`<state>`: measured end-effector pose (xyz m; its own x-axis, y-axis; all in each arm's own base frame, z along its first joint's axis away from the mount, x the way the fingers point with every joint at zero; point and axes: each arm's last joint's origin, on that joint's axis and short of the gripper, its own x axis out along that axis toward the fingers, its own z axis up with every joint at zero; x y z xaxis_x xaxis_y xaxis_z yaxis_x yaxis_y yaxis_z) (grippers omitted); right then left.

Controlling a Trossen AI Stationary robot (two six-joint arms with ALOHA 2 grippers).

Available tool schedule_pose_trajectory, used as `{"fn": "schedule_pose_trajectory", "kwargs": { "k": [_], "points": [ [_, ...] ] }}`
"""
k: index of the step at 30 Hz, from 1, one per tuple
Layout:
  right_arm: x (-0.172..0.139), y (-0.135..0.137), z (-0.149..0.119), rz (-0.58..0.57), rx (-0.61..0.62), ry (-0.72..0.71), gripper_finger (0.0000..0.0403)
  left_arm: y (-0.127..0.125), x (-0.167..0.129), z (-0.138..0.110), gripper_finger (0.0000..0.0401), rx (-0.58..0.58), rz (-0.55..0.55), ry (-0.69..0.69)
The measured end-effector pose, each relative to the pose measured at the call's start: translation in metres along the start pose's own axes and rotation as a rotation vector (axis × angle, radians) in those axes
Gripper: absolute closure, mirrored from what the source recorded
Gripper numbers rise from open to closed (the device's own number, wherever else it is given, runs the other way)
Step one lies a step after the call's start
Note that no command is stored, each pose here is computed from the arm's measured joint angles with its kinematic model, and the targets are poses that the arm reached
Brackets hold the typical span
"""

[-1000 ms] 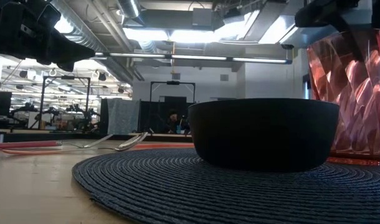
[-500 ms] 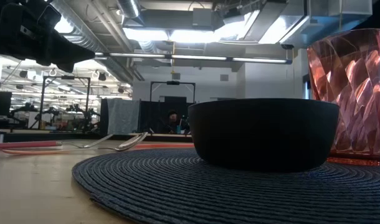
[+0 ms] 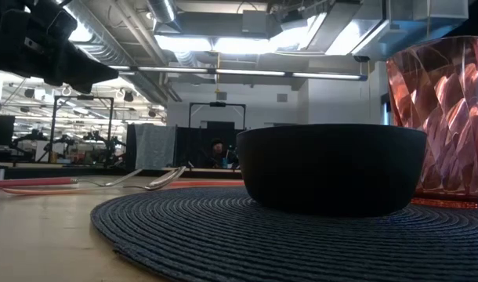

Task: Pick & Place Utensil
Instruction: Put the orange straw into the brown cup

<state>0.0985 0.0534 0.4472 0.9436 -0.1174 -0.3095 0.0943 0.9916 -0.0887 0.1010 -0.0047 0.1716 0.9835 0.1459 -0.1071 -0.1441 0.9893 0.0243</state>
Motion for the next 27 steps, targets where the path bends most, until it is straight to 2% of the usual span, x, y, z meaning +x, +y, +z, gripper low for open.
{"fn": "schedule_pose_trajectory", "kwargs": {
  "k": [3,4,6,9,17,21,27],
  "points": [
    [0.004,-0.001,-0.029,0.059,-0.018,-0.052,0.0384,0.000,0.000,0.000,0.0398,0.000,0.000,0.001],
    [0.006,-0.001,-0.039,0.090,-0.020,-0.079,0.0393,0.000,0.000,0.000,0.0398,0.000,0.000,0.001],
    [0.010,0.001,-0.059,0.149,-0.020,-0.146,0.0391,0.000,0.000,0.000,0.0398,0.000,0.001,0.000],
    [0.017,0.000,-0.088,0.162,-0.006,-0.238,0.0393,0.001,0.000,0.000,0.0398,0.000,0.017,-0.002],
    [0.028,-0.010,-0.147,0.099,0.073,-0.369,0.0399,0.003,0.000,0.003,0.0398,0.014,0.101,-0.029],
    [0.039,-0.008,-0.172,0.125,0.070,-0.438,0.0399,0.004,0.000,0.004,0.0398,0.048,0.122,-0.036],
    [0.060,-0.008,-0.206,0.037,0.072,-0.453,0.0400,0.006,-0.001,0.004,0.0398,0.040,0.201,-0.034]
  ]
}}
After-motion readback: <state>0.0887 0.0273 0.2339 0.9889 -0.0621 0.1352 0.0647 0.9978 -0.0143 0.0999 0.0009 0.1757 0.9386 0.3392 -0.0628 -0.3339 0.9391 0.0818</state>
